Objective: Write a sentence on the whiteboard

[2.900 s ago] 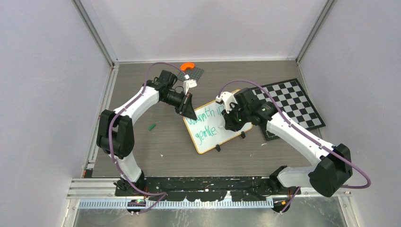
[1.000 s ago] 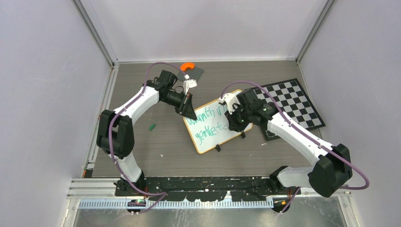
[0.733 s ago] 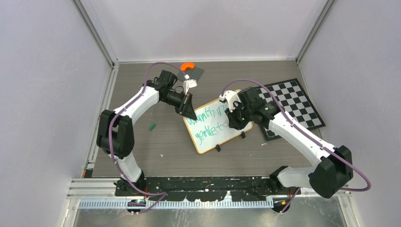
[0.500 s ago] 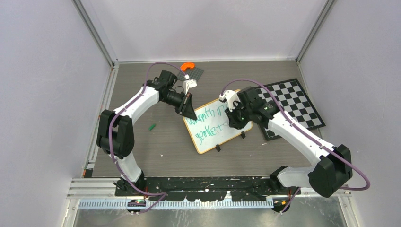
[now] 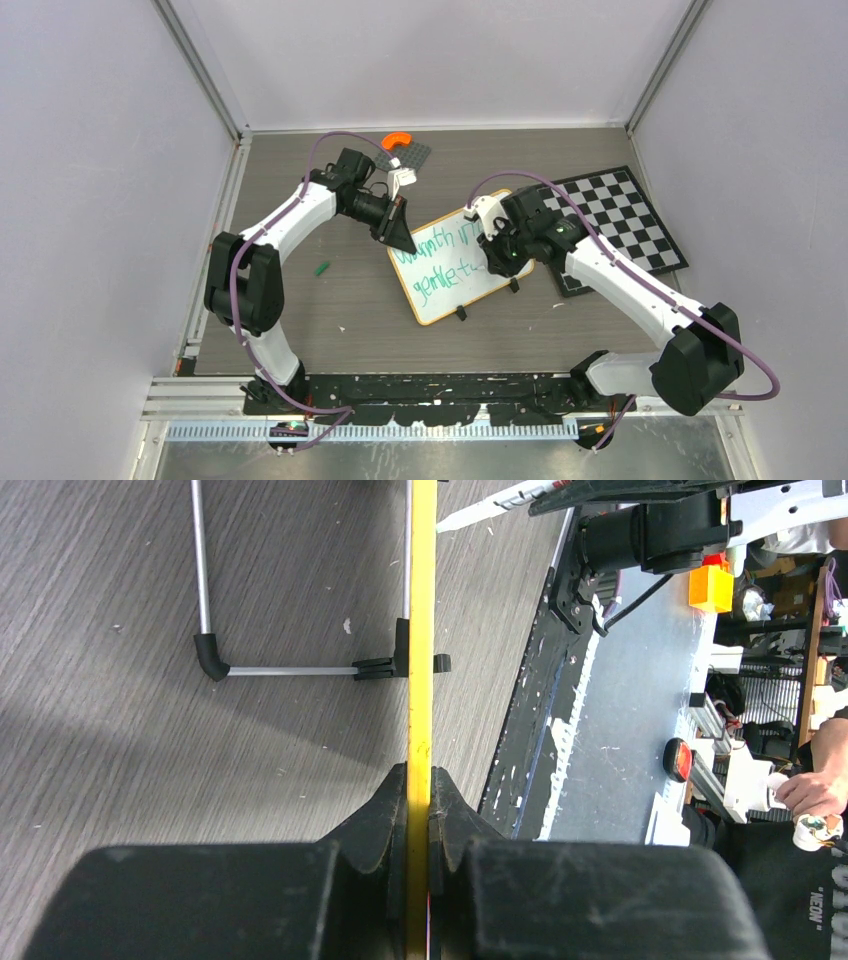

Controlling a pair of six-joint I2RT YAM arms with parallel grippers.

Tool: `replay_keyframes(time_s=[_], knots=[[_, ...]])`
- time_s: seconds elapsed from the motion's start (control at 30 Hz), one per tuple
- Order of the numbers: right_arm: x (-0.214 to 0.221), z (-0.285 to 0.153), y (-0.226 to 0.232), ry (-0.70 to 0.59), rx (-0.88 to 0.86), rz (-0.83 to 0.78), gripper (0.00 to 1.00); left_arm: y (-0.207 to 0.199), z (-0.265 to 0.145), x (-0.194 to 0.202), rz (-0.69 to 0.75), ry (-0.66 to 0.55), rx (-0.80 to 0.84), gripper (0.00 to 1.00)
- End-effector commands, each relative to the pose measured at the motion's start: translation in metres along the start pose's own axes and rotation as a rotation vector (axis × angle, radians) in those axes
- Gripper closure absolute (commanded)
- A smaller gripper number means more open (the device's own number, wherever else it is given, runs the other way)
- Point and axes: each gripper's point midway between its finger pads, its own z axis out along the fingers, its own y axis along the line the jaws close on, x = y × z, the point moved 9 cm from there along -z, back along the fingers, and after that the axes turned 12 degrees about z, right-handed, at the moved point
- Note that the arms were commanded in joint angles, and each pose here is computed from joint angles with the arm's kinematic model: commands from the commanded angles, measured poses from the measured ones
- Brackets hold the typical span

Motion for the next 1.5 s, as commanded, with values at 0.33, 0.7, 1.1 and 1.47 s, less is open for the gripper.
replay_keyframes(time_s=[0.33,0.7,1.1,1.47], knots=[[-0.029,-0.007,0.000,-0.115,0.017,0.011,1.00,-0.009,-0.005,-0.009,0.051,-0.007,-0.015,1.00],[-0.022,-0.009,0.009,-0.118,-0.056,0.016,1.00,-0.009,-0.005,-0.007,0.047,-0.005,-0.014,1.00],[-0.016,-0.029,0.005,-0.123,-0.147,0.080,1.00,-0.010,-0.005,-0.008,0.053,-0.010,-0.009,1.00],[-0.012,-0.029,-0.008,-0.141,-0.052,0.115,1.00,-0.011,-0.006,-0.008,0.055,-0.013,-0.007,1.00]])
